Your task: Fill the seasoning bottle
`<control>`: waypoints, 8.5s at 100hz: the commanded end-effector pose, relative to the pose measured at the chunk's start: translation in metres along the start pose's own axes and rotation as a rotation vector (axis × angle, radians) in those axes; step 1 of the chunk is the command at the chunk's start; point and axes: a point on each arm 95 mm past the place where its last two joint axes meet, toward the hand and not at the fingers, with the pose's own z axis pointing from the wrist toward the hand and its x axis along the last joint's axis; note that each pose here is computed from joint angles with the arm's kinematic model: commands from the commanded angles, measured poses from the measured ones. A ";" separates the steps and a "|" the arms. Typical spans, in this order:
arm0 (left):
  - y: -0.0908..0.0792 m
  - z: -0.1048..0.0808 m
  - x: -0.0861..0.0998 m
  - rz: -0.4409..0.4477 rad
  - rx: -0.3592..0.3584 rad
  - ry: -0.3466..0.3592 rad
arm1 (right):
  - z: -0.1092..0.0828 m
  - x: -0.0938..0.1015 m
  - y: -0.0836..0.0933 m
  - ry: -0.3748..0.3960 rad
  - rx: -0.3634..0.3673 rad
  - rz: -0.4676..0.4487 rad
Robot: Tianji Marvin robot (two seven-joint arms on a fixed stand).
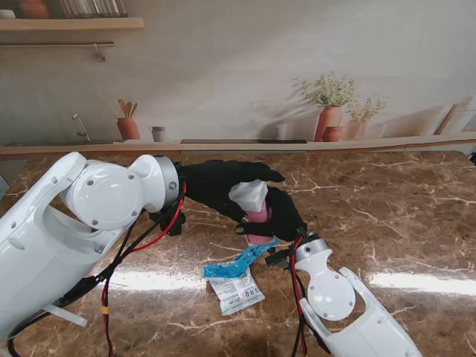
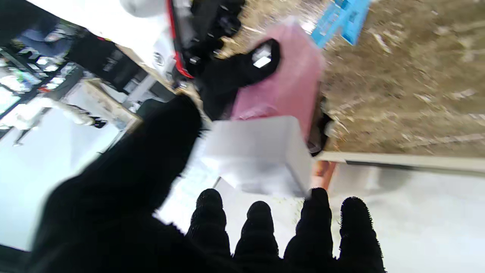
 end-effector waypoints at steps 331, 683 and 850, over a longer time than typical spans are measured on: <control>0.030 0.015 -0.004 -0.068 0.232 -0.221 | 0.007 -0.001 -0.001 0.017 0.001 -0.194; 0.159 -0.015 -0.130 -0.289 0.496 -0.284 | 0.005 -0.184 0.068 -0.348 -0.247 -0.095; 0.182 -0.013 -0.112 -0.262 0.585 -0.119 | -0.082 -0.040 0.082 -0.080 -0.006 -0.488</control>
